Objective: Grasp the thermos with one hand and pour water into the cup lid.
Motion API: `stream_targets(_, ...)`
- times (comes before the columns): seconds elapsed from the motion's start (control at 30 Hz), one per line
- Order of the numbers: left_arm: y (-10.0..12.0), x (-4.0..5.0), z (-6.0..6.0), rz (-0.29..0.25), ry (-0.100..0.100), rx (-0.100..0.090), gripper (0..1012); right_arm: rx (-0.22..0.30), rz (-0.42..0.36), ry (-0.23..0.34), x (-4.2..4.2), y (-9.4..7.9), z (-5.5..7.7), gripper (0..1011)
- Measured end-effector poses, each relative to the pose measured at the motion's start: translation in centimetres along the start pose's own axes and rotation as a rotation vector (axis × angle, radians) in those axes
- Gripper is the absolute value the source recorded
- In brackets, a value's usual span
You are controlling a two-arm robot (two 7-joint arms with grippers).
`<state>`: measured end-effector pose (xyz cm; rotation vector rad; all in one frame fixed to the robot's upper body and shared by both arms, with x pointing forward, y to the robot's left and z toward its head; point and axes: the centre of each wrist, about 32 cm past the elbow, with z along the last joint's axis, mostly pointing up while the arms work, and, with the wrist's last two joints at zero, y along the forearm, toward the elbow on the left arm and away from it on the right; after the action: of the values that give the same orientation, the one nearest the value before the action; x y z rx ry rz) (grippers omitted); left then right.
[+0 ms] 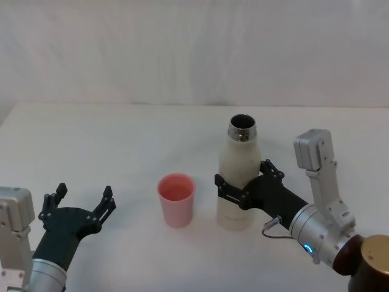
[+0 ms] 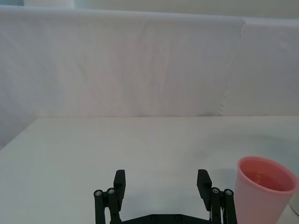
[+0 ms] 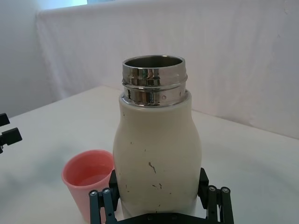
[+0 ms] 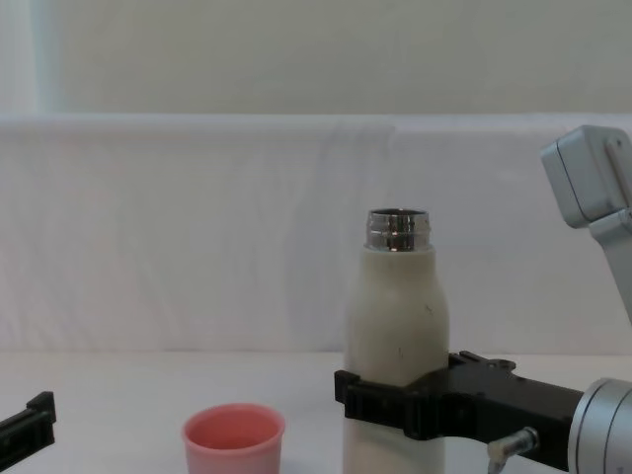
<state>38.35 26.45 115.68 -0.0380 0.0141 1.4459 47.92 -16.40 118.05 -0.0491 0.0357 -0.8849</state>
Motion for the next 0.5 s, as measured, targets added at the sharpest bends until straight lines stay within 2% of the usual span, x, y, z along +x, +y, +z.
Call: stream_targets(0.5, 0.00, 0.00, 0.00, 0.000, 0.000, 0.000, 1001, 0.009, -0.009, 0.001, 0.13, 0.34, -0.19, 1000)
